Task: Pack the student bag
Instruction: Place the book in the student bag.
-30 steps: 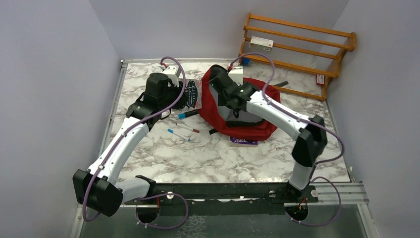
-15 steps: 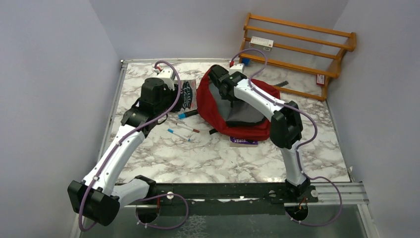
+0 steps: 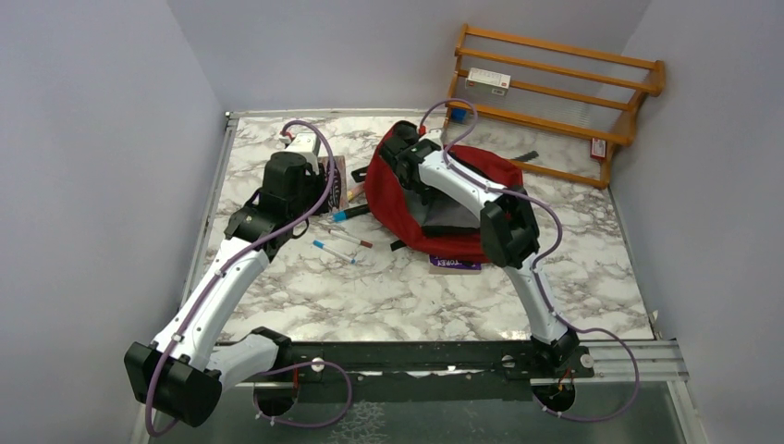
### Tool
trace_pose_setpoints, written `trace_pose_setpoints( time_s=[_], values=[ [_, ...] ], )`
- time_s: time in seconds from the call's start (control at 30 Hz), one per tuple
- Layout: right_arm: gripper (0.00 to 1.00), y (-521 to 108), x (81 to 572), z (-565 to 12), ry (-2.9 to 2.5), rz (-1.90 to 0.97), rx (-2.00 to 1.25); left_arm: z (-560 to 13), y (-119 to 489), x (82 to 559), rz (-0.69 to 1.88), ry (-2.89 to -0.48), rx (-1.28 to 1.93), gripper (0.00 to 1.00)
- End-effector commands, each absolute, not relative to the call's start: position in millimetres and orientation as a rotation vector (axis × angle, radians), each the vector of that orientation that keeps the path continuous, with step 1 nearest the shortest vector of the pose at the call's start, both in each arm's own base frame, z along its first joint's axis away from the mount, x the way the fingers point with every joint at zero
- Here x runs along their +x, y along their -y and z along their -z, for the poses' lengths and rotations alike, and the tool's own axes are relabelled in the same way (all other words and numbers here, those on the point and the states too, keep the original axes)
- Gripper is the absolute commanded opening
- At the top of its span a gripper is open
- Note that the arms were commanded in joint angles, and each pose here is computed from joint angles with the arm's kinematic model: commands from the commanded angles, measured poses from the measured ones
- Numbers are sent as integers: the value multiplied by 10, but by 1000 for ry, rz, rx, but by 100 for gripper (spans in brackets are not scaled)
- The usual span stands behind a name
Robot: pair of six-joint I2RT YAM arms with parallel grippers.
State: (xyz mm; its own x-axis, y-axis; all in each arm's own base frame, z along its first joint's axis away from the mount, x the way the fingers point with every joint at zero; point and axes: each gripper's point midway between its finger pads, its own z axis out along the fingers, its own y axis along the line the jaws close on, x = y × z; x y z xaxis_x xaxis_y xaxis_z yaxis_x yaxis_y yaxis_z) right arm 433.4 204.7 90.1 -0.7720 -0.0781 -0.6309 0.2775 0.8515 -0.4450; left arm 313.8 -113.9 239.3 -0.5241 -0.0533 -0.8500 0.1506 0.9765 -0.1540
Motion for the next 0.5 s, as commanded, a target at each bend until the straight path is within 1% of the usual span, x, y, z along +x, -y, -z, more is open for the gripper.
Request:
trace_pose_setpoints(
  time_s=[0.0, 0.1, 0.2, 0.27, 0.3, 0.47],
  values=[
    [62, -1864, 4273, -1041, -2300, 832, 154, -2710, 1142, 3218, 285, -1992, 36, 0],
    [46, -1878, 4250, -1165, -2302, 780, 176, -2770, 1209, 3217, 322, -1984, 56, 0],
    [24, -1972, 4274, -1287, -2310, 657, 129, -2893, 1309, 3219, 384, -1966, 77, 0],
    [7, -2037, 4294, -1406, -2298, 564, 85, -2975, 1392, 3230, 432, -1957, 92, 0],
    [2, -2076, 4313, -1454, -2289, 518, 54, -3019, 1466, 3223, 475, -1955, 111, 0],
    [1, -2147, 4377, -1736, -2220, 406, -107, -3212, 1742, 3229, 641, -1944, 158, 0]
  ],
)
